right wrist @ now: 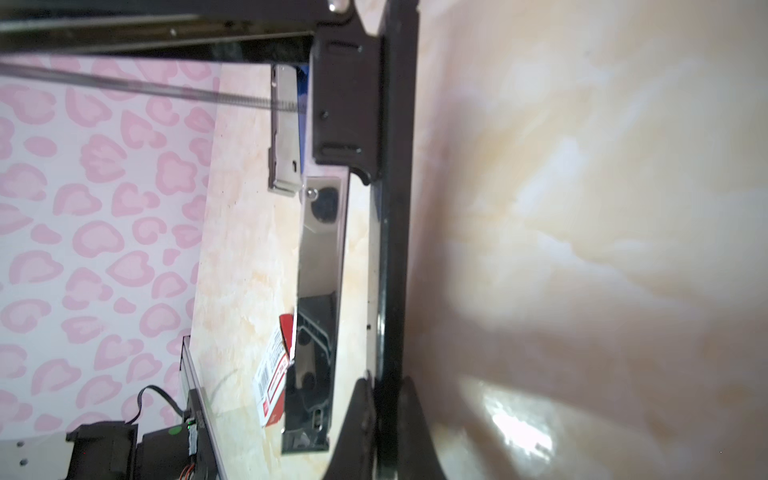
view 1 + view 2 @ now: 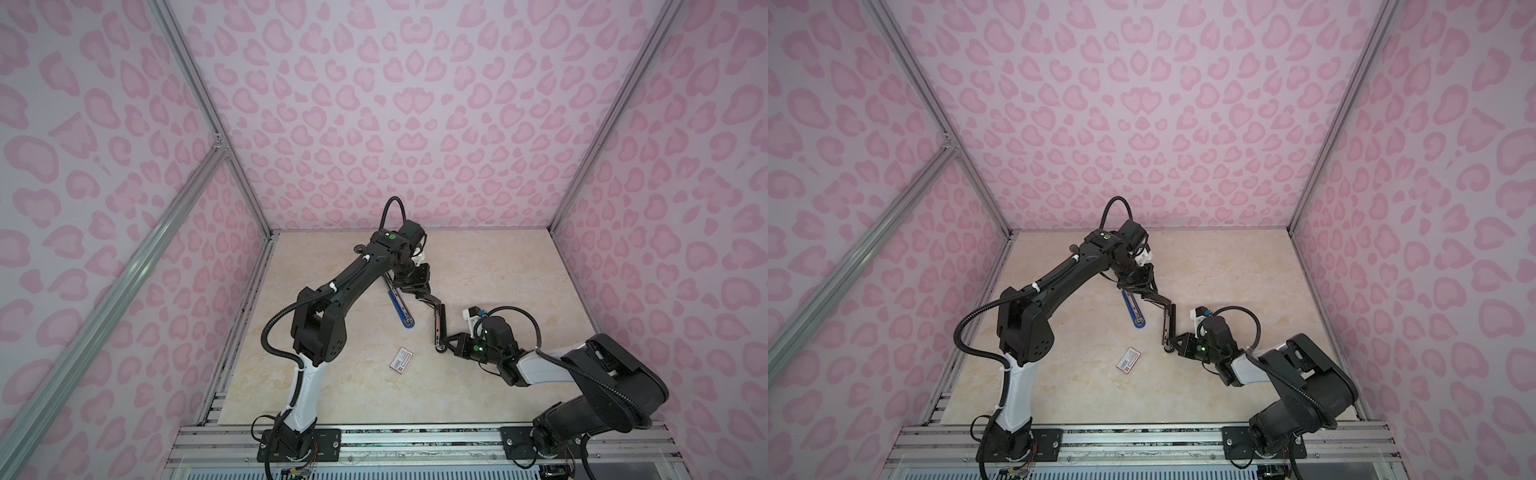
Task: Load the staples into the stapler
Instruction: 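Pull the black stapler's top open with the left gripper, right gripper holding base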
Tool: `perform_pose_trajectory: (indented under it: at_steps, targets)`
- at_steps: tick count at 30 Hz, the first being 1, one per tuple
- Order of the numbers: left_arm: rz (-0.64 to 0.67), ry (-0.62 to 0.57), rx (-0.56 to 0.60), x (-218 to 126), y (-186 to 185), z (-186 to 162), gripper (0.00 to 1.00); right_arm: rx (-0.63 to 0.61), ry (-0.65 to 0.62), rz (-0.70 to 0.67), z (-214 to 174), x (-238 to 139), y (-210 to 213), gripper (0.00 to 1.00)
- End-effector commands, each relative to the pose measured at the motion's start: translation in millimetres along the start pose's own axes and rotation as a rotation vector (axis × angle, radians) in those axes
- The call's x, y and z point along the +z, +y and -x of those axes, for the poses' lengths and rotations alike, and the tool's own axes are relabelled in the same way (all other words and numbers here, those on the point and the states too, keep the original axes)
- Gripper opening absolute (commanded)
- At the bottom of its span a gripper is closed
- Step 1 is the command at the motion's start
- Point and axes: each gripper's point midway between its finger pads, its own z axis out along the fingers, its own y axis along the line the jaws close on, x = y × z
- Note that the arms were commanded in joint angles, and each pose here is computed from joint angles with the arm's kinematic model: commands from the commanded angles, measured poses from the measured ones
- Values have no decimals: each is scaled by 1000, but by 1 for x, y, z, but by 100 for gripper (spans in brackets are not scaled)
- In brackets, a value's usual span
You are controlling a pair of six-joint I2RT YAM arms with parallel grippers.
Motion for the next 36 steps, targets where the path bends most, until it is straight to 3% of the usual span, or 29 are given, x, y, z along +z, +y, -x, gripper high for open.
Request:
perform_pose_trajectory:
  at_steps: [1,15,29,32,36]
  targets:
    - [27,-103,32,-1,6,31,4,-13,104,-46,-27,-3,-15,0]
    - [32,-86,-40,29,46,70,4,-17,137,-58,-37,-7,-19,0]
    - [-17,-85,-58,65,63,91,4,-15,143,-78,-39,-10,-23,0]
    - [-28,-89,-65,68,63,93,10,-10,140,-83,-39,-10,-24,0]
    - [-44,-106,-59,59,56,96,29,8,127,-96,-37,-11,-26,0]
